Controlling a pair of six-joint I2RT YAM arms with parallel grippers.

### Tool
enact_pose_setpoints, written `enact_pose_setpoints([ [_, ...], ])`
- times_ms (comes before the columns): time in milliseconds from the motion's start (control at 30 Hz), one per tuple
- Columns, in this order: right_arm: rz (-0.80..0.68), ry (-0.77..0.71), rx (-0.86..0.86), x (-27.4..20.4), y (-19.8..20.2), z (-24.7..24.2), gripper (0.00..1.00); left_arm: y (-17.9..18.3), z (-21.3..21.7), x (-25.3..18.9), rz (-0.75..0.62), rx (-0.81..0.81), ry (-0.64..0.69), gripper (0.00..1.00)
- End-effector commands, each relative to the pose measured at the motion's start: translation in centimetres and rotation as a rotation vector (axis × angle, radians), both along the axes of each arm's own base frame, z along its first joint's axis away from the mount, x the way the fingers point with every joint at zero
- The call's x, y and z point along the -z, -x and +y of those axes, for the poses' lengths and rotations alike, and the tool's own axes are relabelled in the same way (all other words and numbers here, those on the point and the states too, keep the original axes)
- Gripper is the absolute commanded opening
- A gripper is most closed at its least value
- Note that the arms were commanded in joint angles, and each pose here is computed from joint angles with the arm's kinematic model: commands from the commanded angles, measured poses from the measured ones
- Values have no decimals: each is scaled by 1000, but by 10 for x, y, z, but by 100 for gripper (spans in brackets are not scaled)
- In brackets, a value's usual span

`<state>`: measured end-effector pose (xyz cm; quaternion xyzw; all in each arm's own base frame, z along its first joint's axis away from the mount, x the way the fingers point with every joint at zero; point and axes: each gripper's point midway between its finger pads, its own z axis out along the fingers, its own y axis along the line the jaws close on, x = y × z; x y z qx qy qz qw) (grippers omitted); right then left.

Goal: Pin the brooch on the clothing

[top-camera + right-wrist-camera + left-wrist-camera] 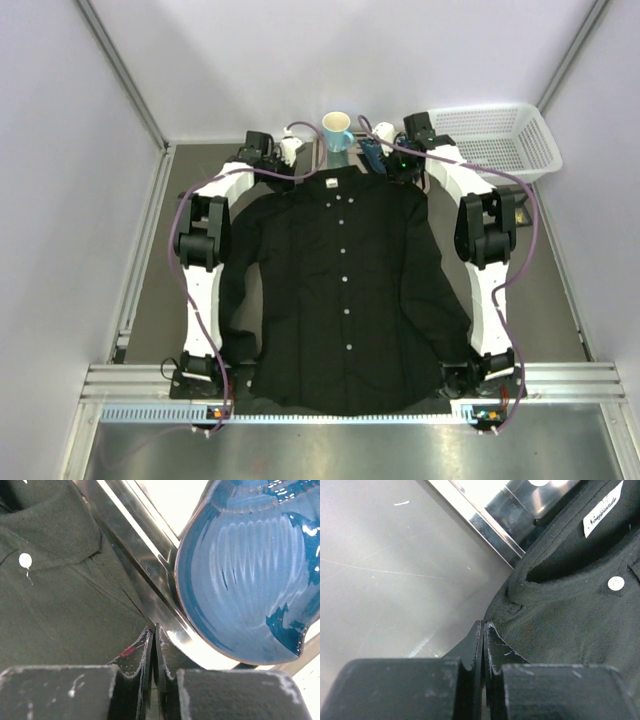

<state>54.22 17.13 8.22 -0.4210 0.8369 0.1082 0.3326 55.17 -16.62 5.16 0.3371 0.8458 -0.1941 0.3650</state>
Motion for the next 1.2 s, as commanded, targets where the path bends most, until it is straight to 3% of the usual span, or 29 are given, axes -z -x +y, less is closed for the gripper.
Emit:
enact_pose_setpoints([
  [0, -111, 2, 75, -34, -31, -8, 5, -32, 11, -20, -76, -105, 15, 0],
  [33, -119, 4, 80, -37, -32, -8, 9, -36, 12, -22, -93, -118, 17, 0],
  [200, -156, 18, 112, -51, -38, -15, 10, -47, 15, -32, -107, -166, 47, 1],
  [233, -157, 20, 116, -52, -38, -16, 24, -49, 14, -33, -109, -167, 48, 3],
  [267, -158, 30, 127, -51, -39, -18, 41, -51, 15, -37, -114, -173, 47, 16],
  [333, -163, 43, 147, -54, -38, -22, 62, -52, 21, -44, -120, -194, 26, 31],
  [367, -181, 51, 158, -67, -36, -26, 64, -52, 29, -50, -116, -207, 26, 47],
  [467, -184, 61, 134, -96, -8, -33, 71, -29, 50, -73, -50, -203, 53, 62],
  [500, -148, 76, 109, -90, 7, -35, 75, -10, 58, -69, 9, -185, 27, 76],
  [533, -128, 79, 85, -92, 21, -35, 81, 0, 67, -87, 2, -185, 19, 77],
  [667, 59, 138, -1, -87, 107, -53, 88, 65, 122, -79, 144, -217, -32, 79],
  [733, 212, 158, 6, -77, 161, -75, 91, 90, 137, -89, 146, -220, -71, 79],
  [867, 465, 167, 39, -57, 241, -112, 91, 137, 132, -76, 182, -189, -70, 79],
  [1000, 618, 202, 30, -26, 300, -138, 88, 150, 122, -77, 188, -194, -10, 79],
  [1167, 757, 221, 77, 11, 329, -142, 80, 150, 116, -74, 201, -189, 25, 77],
])
